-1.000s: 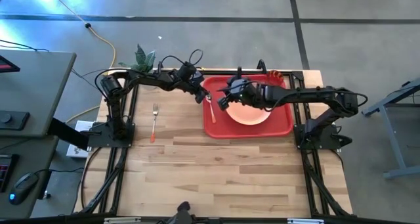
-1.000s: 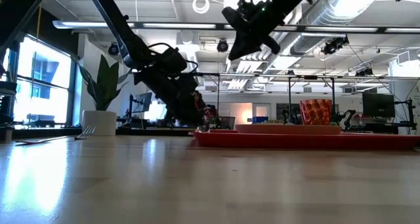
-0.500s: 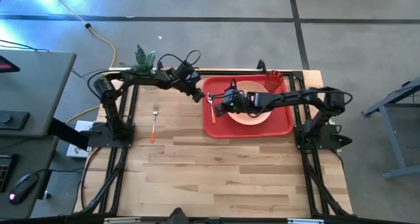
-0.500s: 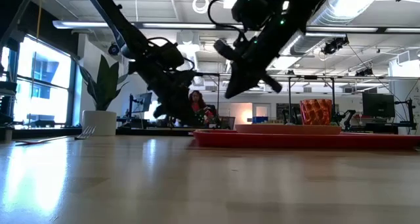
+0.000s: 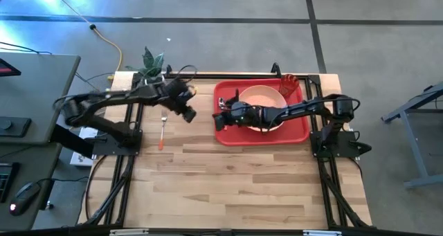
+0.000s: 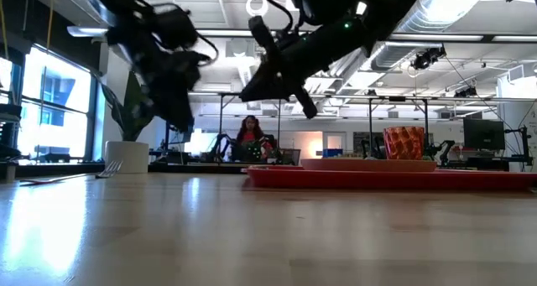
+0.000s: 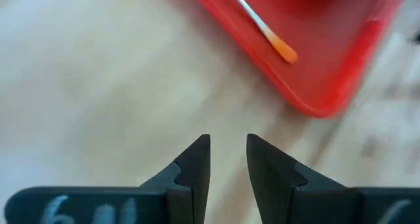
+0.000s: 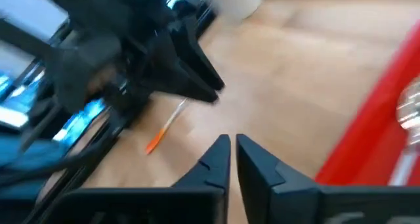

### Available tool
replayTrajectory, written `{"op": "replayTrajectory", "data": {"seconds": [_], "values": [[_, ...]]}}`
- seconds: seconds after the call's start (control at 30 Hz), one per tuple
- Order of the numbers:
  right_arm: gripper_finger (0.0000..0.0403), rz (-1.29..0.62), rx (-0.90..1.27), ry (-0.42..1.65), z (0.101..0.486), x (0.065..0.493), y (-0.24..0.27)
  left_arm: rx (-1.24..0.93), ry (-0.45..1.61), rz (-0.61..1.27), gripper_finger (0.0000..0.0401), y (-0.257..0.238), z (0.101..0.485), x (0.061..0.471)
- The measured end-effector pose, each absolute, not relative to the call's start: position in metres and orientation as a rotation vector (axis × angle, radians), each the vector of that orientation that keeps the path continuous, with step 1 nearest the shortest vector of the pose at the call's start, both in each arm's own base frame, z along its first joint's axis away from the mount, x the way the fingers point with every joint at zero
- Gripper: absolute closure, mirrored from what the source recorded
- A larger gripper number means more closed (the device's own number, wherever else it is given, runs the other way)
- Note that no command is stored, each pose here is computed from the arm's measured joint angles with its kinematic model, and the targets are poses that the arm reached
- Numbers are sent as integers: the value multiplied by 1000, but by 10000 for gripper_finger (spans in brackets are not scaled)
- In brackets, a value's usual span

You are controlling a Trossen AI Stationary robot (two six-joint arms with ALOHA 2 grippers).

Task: Pick and place plate/cup/fork/spoon on tray
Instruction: Put the orange fork on the red tray in between the orange spoon and light pink plate

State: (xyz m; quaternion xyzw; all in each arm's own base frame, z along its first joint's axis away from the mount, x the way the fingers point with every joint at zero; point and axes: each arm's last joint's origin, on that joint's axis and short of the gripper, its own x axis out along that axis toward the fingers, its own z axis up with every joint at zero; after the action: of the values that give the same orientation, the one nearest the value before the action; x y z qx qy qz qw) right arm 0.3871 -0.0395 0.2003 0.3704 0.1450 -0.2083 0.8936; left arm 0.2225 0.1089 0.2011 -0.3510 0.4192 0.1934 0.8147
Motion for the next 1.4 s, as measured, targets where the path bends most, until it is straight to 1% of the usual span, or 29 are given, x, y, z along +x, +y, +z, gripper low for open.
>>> {"op": "replayTrajectory", "data": {"seconds": [0.07,0.2,0.27,0.37,0.43,0.57,0.7,0.83,0.93,1.1,1.3,1.4], "values": [[362,-353,797,326,201,388,-37,-811,860,441,310,89,205,209],[310,-238,829,348,207,392,-26,-862,779,585,304,59,203,181],[287,-196,813,340,214,396,-12,-903,728,654,302,52,201,170],[265,-196,757,304,224,400,8,-911,706,789,297,51,199,158],[258,-218,743,285,228,402,17,-884,722,905,295,53,196,151],[257,-236,754,284,231,402,30,-826,755,1098,294,61,191,140],[257,-237,758,330,228,400,43,-786,780,1245,294,72,184,136],[257,-249,789,363,225,398,50,-804,796,1345,294,86,175,136],[257,-266,797,365,224,397,53,-803,823,1372,294,97,166,140],[257,-273,809,368,224,396,54,-801,902,1362,294,112,150,146],[257,-286,820,369,223,397,48,-834,997,1234,295,121,135,153],[257,-285,824,371,223,397,45,-862,1010,1195,301,122,130,156]]}}
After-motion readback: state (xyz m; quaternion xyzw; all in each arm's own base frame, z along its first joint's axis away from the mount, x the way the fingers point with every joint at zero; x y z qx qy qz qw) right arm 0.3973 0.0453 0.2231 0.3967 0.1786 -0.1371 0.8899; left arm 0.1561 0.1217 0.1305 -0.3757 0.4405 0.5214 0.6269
